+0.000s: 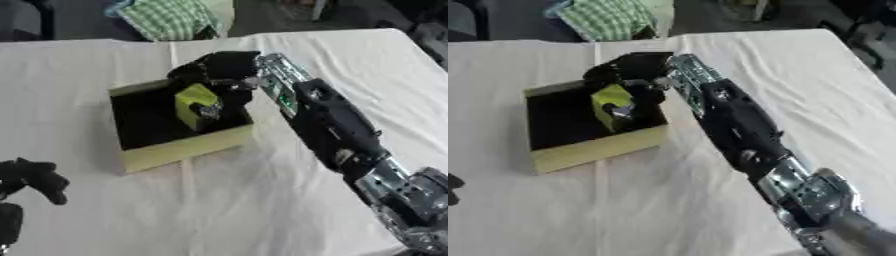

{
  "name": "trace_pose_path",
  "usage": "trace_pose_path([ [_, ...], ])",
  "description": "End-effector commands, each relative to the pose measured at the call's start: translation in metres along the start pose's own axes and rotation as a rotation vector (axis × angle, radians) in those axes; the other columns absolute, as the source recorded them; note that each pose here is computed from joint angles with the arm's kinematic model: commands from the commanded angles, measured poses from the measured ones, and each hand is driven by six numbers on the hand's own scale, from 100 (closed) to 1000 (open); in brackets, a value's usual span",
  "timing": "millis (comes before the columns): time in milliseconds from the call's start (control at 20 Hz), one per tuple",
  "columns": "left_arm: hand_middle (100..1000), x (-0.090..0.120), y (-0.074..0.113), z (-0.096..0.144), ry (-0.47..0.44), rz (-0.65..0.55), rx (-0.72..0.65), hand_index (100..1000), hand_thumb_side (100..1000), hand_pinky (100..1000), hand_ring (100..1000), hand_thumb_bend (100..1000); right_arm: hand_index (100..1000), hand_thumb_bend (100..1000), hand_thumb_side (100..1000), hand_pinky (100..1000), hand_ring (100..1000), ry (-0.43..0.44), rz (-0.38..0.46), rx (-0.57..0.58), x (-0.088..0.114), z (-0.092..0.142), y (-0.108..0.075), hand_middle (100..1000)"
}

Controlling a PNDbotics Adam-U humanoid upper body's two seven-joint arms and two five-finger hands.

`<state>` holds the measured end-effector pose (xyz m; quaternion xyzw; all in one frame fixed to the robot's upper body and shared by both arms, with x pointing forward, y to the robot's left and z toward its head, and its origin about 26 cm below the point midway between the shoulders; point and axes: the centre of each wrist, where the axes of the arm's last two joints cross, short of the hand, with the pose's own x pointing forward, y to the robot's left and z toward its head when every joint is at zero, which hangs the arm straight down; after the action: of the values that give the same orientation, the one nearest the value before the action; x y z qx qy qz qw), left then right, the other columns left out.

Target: Pick up objects on the table and place them in the box.

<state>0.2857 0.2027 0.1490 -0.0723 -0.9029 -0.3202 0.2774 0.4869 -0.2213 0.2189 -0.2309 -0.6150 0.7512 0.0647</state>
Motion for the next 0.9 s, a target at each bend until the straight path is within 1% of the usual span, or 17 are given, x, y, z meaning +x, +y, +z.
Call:
trace_pose_path([
  [50,531,0.005,0.003,-0.003,-0.023,-0.017,0.006,780,787,608,471,100,1000,100,1000,822,878,-0.019,0.020,0.009,-0.001,0.004,-0.006,982],
  [400,530,0.005,0.004,-0.002,-0.014,-0.024,0.008,780,789,608,472,100,1000,100,1000,826,883,-0.035,0.017,-0.030,0.000,0.016,-0.017,987],
  [550,530,0.005,0.004,-0.001,-0.011,-0.027,0.010,779,789,608,472,100,1000,100,1000,825,879,-0.036,0.021,-0.078,-0.001,0.028,-0.028,983],
  [750,528,0.005,0.005,-0.002,-0.019,-0.029,0.014,777,780,610,470,100,1000,100,846,827,878,-0.033,0.041,-0.170,-0.002,0.053,-0.047,982],
  [900,526,0.005,0.005,-0.003,-0.031,-0.024,0.012,776,781,594,469,100,1000,100,728,822,869,-0.015,0.041,-0.238,-0.002,0.075,-0.054,975],
])
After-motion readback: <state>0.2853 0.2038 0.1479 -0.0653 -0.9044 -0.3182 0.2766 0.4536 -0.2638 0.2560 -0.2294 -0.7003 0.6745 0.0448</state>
